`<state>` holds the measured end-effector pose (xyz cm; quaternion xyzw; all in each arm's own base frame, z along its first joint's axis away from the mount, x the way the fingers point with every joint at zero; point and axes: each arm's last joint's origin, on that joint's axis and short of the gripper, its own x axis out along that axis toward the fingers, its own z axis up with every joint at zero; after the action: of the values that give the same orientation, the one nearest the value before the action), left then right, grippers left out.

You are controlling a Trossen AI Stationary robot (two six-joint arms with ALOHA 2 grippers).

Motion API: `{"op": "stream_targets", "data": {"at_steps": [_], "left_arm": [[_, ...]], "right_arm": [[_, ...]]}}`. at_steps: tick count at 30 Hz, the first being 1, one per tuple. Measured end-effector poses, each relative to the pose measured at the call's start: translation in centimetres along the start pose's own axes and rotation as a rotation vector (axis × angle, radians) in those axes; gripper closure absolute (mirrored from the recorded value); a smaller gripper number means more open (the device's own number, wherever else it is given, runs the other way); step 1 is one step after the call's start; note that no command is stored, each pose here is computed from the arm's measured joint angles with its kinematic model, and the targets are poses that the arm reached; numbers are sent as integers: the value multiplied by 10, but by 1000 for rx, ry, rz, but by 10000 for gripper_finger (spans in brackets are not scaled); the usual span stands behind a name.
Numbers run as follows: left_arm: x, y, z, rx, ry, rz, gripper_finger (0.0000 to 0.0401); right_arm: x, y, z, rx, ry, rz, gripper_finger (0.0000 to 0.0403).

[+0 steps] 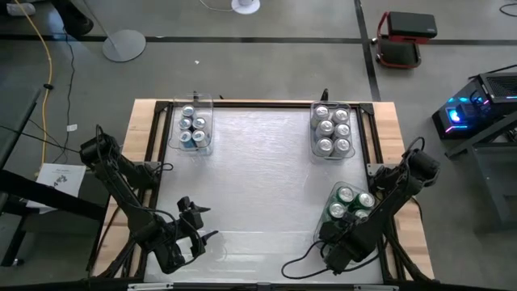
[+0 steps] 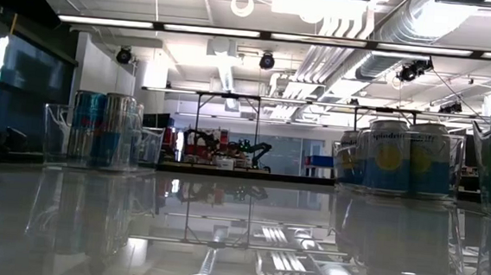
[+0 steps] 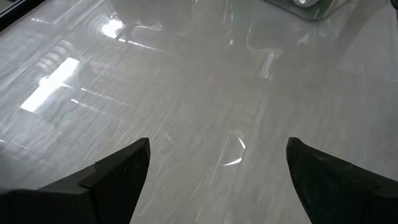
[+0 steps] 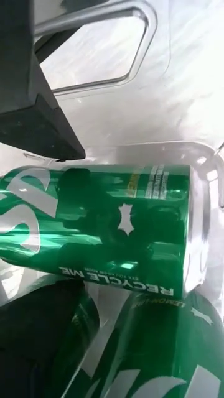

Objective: Sort soda cans
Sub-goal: Put the green soda can into the bottom transparent bin

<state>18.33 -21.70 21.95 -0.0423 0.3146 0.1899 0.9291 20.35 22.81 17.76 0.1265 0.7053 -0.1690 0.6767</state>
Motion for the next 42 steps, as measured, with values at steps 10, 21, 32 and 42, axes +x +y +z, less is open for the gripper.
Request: {"op": "stream_targets", "data": {"at_steps": [10,21,32,42], "left_arm": [[0,0,0,-2,0,-2,48],[0,0,0,-2,0,-2,48],[0,0,0,-4,-1,-4,48],[0,0,0,-4,-1,-4,48]], "right_arm": [[-15,-4,1,41,-12,-69,86],[6,-6,2,40,-11,10,87],[7,-7,4,32,-23,14,120],[7,-7,3,25,-67,-3,179]]}}
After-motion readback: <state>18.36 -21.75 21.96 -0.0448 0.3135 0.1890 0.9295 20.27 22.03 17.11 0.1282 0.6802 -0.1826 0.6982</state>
